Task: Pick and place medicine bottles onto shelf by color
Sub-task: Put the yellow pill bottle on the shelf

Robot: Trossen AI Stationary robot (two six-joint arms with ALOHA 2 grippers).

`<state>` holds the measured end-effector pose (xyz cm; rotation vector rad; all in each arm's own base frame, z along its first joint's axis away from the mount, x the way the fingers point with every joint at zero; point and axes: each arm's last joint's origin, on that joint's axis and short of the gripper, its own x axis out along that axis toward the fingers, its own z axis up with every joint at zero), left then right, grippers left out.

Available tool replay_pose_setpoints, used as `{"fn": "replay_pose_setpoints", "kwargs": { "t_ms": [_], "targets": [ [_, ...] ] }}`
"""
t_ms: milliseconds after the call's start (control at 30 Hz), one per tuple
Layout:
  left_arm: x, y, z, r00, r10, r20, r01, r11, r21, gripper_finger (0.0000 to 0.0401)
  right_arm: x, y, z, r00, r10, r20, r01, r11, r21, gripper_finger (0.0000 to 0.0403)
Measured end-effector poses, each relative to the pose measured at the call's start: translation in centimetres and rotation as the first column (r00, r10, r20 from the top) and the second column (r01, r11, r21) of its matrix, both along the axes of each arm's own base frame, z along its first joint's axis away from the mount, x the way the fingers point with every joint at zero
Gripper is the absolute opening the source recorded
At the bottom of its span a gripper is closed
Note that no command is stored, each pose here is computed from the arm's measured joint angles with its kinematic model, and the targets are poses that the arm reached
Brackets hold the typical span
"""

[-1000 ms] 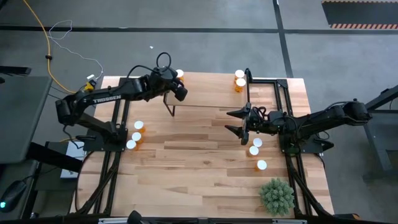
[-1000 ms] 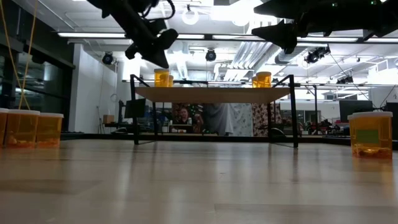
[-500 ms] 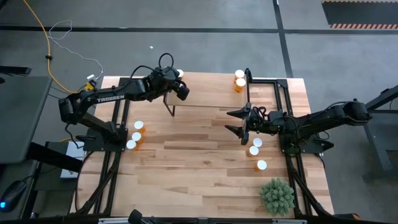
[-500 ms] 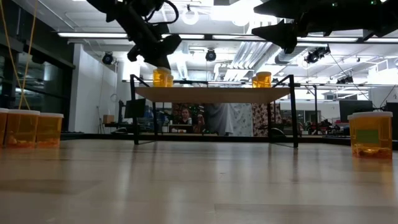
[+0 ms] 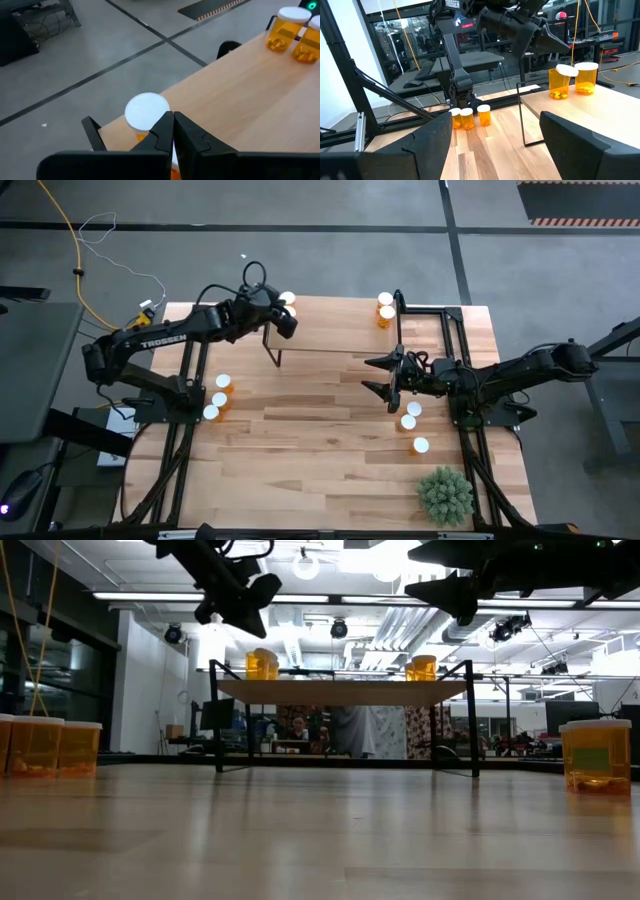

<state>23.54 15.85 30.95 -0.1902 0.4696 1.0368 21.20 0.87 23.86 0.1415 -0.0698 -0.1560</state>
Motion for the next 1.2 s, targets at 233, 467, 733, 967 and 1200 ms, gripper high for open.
{"fn": "replay_pose_setpoints", "kwargs": {
  "t_ms": [233,467,733,967,1200],
  "targets": [
    [-0.06,-0.04,0.12,1.000,-0.004,0.000,0.004,1.000,0.006,0.0000,0.00,0.00,0.00,1.000,0.000,0.000,0.000,1.000,0.000,0.0291],
    [-0.01,-0.07,0.11,1.000,-0.020,0.005,0.020,1.000,-0.002,0.0000,0.00,0.00,0.00,1.000,0.000,0.000,0.000,1.000,-0.001,0.0291],
    [-0.01,-0.28,-0.24,0.996,-0.085,-0.004,0.084,0.995,-0.057,0.0000,0.00,0.00,0.00,1.000,0.000,0.000,0.000,1.000,0.001,0.0291],
    [-0.38,0.00,-0.48,0.997,-0.072,-0.027,0.070,0.995,-0.076,0.0000,0.00,0.00,0.01,1.000,0.000,0.001,0.000,1.000,0.001,0.0291],
    [-0.79,0.49,-0.74,0.996,-0.082,-0.031,0.078,0.991,-0.111,0.0000,-0.01,0.00,0.11,1.000,0.000,0.011,0.000,1.000,0.002,0.0291]
  ]
}}
